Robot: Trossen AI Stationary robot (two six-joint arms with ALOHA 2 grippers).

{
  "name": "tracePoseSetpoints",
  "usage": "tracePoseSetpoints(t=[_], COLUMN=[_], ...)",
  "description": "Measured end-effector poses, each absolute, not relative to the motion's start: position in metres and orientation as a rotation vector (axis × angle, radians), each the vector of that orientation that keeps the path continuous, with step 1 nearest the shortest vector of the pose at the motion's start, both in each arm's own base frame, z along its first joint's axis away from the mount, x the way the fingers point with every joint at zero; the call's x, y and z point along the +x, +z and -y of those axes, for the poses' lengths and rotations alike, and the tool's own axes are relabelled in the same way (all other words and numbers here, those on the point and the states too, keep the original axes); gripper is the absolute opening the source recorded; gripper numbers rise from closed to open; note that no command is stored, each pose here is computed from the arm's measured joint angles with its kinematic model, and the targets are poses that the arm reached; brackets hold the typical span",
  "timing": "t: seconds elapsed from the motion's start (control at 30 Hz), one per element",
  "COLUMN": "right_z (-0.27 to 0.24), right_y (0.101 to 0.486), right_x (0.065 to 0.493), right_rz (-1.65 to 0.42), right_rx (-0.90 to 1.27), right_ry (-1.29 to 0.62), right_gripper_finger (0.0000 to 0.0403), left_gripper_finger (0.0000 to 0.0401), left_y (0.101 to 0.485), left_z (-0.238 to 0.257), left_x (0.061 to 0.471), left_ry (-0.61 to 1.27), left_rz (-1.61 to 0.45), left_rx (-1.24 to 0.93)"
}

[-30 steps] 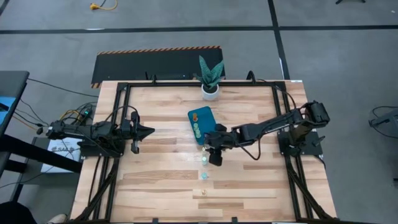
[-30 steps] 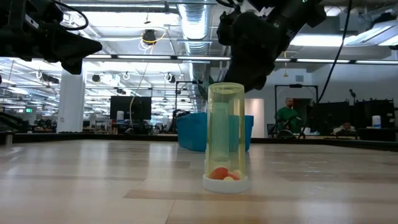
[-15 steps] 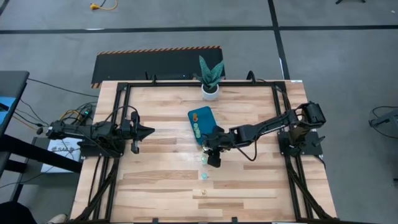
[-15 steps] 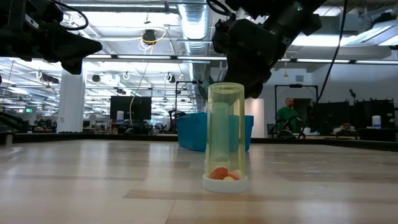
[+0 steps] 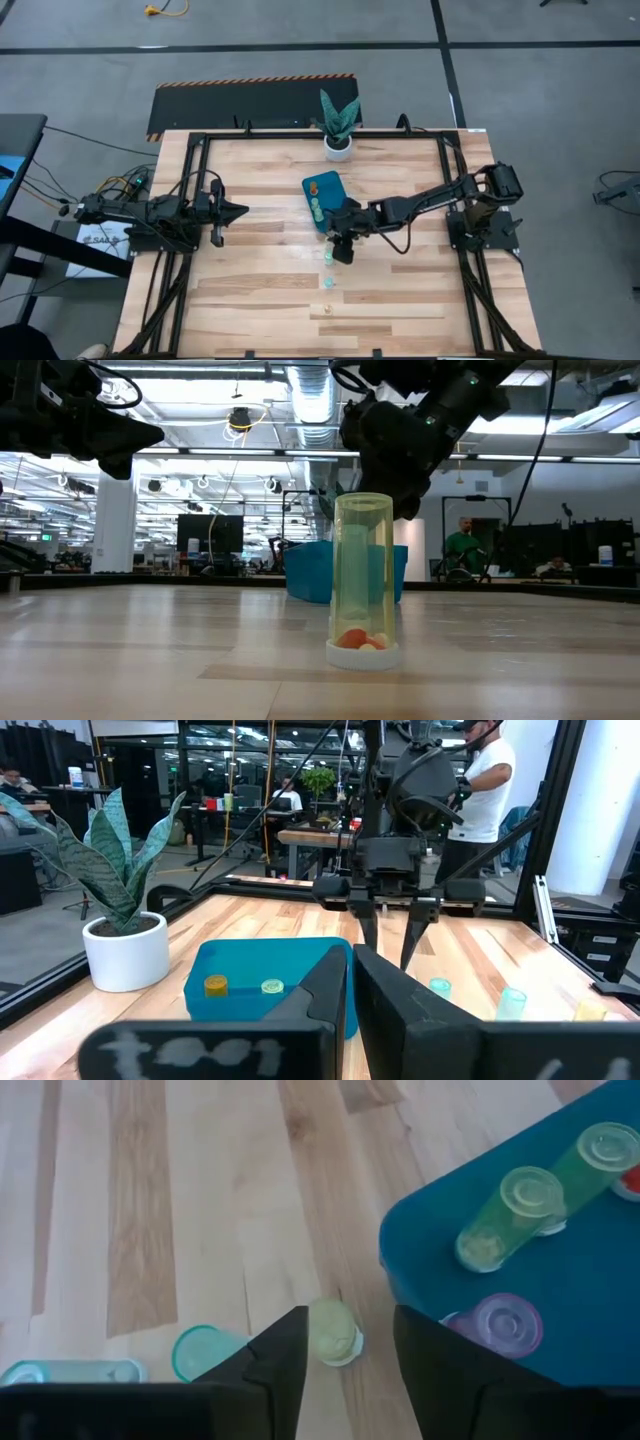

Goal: Pick and place pill bottles into a basket
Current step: Put the top green pill bottle into the blue bin

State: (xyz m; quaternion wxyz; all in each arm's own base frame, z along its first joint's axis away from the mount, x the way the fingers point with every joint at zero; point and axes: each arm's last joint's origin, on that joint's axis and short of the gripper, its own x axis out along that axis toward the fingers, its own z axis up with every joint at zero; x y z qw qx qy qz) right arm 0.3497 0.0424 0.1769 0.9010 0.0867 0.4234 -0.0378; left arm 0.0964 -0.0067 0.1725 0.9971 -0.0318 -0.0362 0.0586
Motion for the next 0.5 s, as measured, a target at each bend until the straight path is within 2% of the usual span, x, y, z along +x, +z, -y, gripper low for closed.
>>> tracePoseSetpoints(t=[0.5], right_z=[-0.0423], right_y=[0.1769], right_x=[0.3498], right_rz=[-0.881], right_rx=[0.198], right_ry=[-0.050], right_gripper_finger=[0.0147], left_gripper_finger=[0.0009], left_y=[0.1726], left_z=[0.0067], left_x=[0.0964], left_ry=[0.117], left_rz=[0.073], left_rx=[-0.064])
